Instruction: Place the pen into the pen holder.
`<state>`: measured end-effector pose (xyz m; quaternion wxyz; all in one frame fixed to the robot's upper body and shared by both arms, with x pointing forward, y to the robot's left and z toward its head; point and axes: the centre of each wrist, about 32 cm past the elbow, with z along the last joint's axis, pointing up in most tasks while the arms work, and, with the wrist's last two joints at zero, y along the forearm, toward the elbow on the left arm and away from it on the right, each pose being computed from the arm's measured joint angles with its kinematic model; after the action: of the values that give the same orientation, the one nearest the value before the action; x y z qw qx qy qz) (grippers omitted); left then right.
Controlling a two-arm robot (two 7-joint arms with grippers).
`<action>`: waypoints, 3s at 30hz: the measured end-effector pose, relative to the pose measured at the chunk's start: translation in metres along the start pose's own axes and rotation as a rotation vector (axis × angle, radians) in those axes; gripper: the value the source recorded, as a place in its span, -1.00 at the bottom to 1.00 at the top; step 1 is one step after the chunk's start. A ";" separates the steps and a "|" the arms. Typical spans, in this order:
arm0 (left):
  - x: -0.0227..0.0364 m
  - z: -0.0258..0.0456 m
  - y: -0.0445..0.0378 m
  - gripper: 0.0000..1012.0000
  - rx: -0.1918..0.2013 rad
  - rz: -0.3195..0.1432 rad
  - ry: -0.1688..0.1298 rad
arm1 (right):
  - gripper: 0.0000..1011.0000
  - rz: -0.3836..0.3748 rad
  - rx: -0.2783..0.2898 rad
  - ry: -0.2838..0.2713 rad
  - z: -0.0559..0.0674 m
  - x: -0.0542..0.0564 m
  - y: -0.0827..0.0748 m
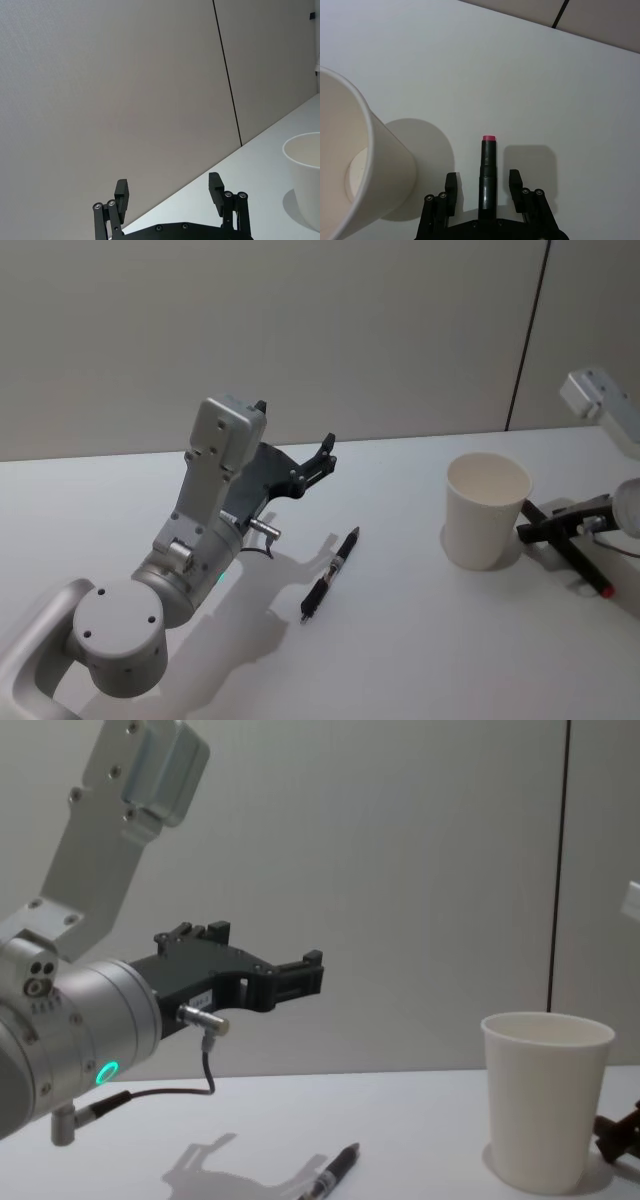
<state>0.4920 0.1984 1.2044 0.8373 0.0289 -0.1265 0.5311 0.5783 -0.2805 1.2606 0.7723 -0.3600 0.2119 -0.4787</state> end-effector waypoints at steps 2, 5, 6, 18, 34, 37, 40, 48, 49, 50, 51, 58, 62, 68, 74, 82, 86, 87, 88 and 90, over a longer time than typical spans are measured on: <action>0.0000 0.0000 0.0000 0.98 0.000 0.000 0.000 | 0.25 0.000 0.000 0.000 0.000 0.000 0.000; 0.0000 0.0000 0.0000 0.98 0.000 0.000 0.000 | 0.20 0.000 0.000 0.000 0.000 0.000 0.000; 0.0000 0.0000 0.0000 0.98 0.000 0.000 0.000 | 0.20 0.000 0.000 0.000 0.000 0.000 0.000; 0.0000 0.0000 0.0000 0.98 0.000 0.000 0.000 | 0.04 0.000 -0.001 0.001 -0.001 0.000 0.000; 0.0000 0.0000 0.0000 0.98 0.000 0.000 0.000 | -0.39 -0.001 -0.003 0.002 -0.001 0.000 0.001; 0.0000 0.0000 0.0000 0.98 0.000 0.000 0.000 | -0.60 -0.002 -0.003 0.002 -0.001 0.000 0.001; 0.0000 0.0000 0.0000 0.98 0.000 0.000 0.000 | -0.64 -0.002 -0.003 0.002 -0.001 0.000 0.001; 0.0000 0.0000 0.0000 0.98 0.000 0.000 0.000 | -0.64 -0.002 -0.003 0.002 -0.001 0.000 0.001; 0.0000 0.0000 0.0000 0.98 0.000 0.000 0.000 | -0.64 -0.002 -0.003 0.002 -0.001 0.000 0.001; 0.0000 0.0000 0.0000 0.98 0.000 0.000 0.000 | -0.64 -0.002 -0.003 0.002 -0.001 0.000 0.001; 0.0000 0.0000 0.0000 0.98 0.000 0.000 0.000 | -0.64 -0.002 -0.003 0.002 -0.001 0.000 0.001; 0.0000 0.0000 0.0000 0.98 0.000 0.000 0.000 | -0.64 -0.006 0.002 0.000 -0.001 0.000 0.001; 0.0000 0.0000 0.0000 0.98 0.000 0.000 0.000 | -0.64 -0.018 0.017 -0.004 -0.002 -0.001 -0.001; 0.0000 0.0000 0.0000 0.98 0.000 0.000 0.000 | -0.64 -0.045 0.067 -0.015 -0.003 -0.001 -0.006; 0.0000 0.0000 0.0000 0.98 0.000 0.000 0.000 | -0.64 -0.073 0.138 -0.031 -0.004 -0.003 -0.015; 0.0000 0.0000 0.0000 0.98 0.000 0.000 0.000 | -0.64 -0.112 0.236 -0.055 -0.004 -0.005 -0.029; 0.0000 0.0000 0.0000 0.98 0.000 0.000 0.000 | -0.64 -0.136 0.304 -0.072 -0.004 -0.008 -0.039; 0.0000 0.0000 0.0000 0.98 0.000 0.000 0.000 | -0.64 -0.139 0.314 -0.075 -0.004 -0.008 -0.040; 0.0000 0.0000 0.0000 0.98 0.000 0.000 0.000 | -0.64 -0.142 0.323 -0.077 -0.004 -0.009 -0.041; 0.0000 0.0000 0.0000 0.98 0.000 0.000 0.000 | -0.64 -0.154 0.358 -0.087 -0.004 -0.010 -0.046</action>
<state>0.4920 0.1984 1.2044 0.8374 0.0289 -0.1265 0.5310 0.5438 -0.2861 1.2926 0.7934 -0.2525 0.0619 -0.5504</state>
